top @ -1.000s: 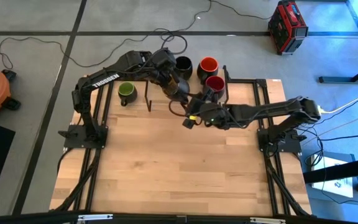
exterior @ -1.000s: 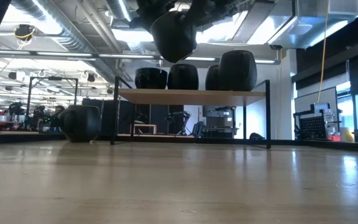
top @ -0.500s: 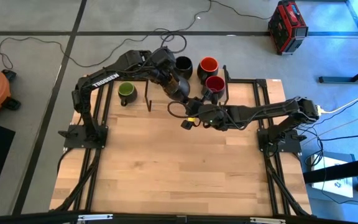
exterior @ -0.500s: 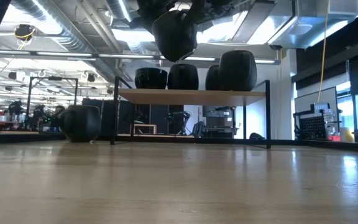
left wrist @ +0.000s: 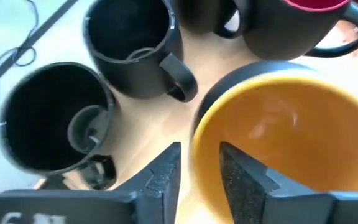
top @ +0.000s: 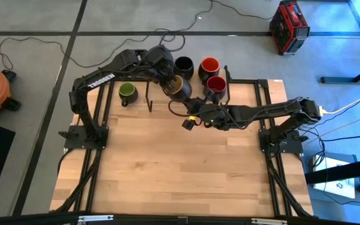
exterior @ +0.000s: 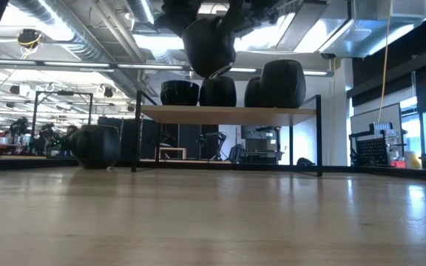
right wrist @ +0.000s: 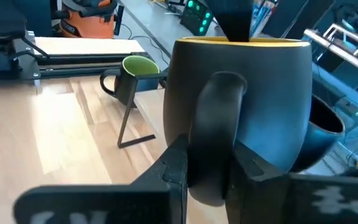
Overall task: Place coffee mugs
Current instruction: Put the yellow mug on the shelf
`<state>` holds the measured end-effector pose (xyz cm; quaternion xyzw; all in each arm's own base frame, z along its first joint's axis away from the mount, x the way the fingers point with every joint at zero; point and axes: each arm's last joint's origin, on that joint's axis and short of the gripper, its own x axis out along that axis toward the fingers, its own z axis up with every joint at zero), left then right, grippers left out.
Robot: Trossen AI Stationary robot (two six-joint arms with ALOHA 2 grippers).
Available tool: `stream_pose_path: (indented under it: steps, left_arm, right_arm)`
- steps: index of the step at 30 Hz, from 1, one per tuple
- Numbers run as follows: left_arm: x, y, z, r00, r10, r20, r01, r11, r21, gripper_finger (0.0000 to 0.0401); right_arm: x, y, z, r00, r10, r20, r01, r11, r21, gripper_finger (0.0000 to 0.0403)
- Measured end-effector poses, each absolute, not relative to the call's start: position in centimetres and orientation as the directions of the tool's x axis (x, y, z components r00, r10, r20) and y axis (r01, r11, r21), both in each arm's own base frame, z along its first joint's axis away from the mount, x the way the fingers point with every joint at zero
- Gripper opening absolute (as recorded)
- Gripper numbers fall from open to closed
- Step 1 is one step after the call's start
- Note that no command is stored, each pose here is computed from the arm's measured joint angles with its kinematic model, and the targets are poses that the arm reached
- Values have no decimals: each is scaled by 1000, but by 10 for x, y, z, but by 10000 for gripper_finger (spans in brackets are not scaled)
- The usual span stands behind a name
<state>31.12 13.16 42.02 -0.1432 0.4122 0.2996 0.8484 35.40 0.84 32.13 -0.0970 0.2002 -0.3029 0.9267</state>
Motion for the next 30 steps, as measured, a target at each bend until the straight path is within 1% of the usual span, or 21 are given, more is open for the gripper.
stream_pose_path:
  steps: [3,7,11,17,20,25,28,30]
  left_arm:
    - [301,130,429,479,424,-769,-625,780,40,115]
    - [280,124,448,497,481,-722,-616,782,97,117]
    - [257,114,464,519,495,-697,-587,799,130,118]
    - [220,97,485,560,508,-654,-583,803,124,118]
    - [206,88,490,581,506,-638,-572,811,122,118]
    - [191,78,484,594,495,-634,-551,825,128,118]
    - [184,75,478,601,497,-625,-529,834,155,118]
    - [182,74,474,621,497,-607,-511,843,168,118]
  right_arm:
    - [350,13,324,737,-599,-313,541,800,-259,44]
    - [342,20,330,730,-606,-316,573,795,-201,44]
    - [334,31,334,720,-622,-307,600,781,-174,44]
    - [326,51,331,701,-641,-314,635,760,-134,44]
    - [322,62,329,688,-657,-308,664,741,-97,44]
    - [318,71,328,654,-705,-274,721,691,-59,44]
    - [322,75,324,642,-722,-259,745,667,-12,44]
    - [329,77,317,611,-756,-234,778,628,0,44]
